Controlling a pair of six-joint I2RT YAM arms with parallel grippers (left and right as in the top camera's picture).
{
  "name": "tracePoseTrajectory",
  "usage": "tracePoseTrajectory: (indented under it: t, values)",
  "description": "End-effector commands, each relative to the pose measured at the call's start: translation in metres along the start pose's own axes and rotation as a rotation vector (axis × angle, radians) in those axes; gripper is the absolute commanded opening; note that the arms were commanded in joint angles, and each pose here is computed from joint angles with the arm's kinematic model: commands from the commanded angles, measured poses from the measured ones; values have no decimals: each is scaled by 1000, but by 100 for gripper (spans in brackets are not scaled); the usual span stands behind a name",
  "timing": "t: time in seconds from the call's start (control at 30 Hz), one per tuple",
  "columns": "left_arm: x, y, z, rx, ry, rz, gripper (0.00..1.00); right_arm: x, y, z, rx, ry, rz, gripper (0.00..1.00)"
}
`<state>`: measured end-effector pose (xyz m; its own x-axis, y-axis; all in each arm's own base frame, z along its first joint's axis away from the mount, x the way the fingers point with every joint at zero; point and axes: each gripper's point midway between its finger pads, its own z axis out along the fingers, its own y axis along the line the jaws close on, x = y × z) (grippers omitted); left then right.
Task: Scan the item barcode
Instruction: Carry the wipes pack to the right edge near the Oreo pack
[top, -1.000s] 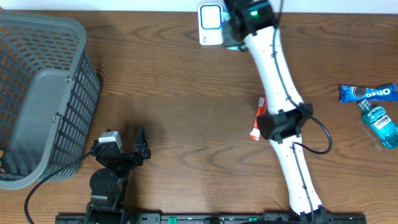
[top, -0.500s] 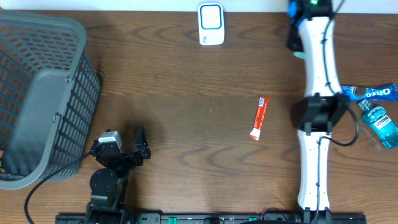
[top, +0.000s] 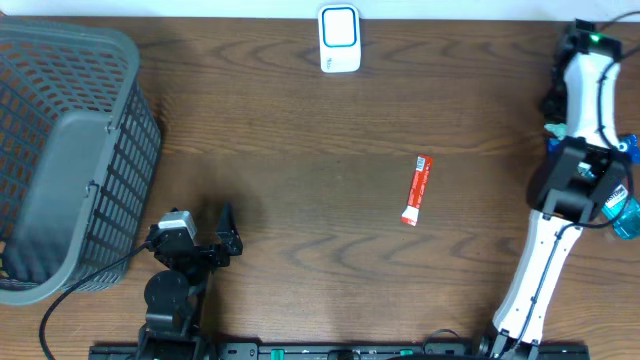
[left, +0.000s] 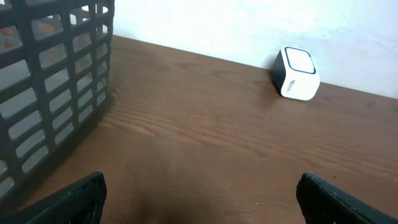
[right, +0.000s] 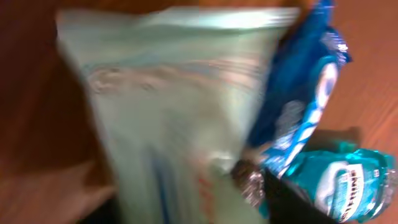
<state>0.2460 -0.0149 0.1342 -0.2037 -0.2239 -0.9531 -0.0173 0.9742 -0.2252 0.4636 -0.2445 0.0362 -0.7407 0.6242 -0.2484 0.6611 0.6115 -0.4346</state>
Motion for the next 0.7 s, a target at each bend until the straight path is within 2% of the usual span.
tracePoseTrajectory:
  t: [0.0,0.1,0.23,0.33,0.43,0.5,0.6,0.63,0.67]
  values:
    - [18,6,2,-20,41,-1,98,-9,-15,-10,12,-26,66,99]
    - [18,6,2,-20,41,-1,97,-16,-22,-35,-6,-61,91,99]
    - [18,6,2,-20,41,-1,98,-17,-23,-101,-87,-128,87,99]
    - [18,6,2,-20,41,-1,98,1,-17,-159,-175,-157,43,99]
    - [18,6,2,-20,41,-1,98,41,6,-214,-336,-122,-50,99]
    - [18,6,2,-20,41,-1,98,77,35,-254,-516,-78,-199,99]
    - [18,6,2,-20,41,-1,98,138,84,-320,-854,-117,-678,99]
    - [18,6,2,-20,41,-1,98,158,94,-337,-929,-122,-768,99]
    - [18,6,2,-20,41,-1,98,178,104,-349,-954,-88,-774,99]
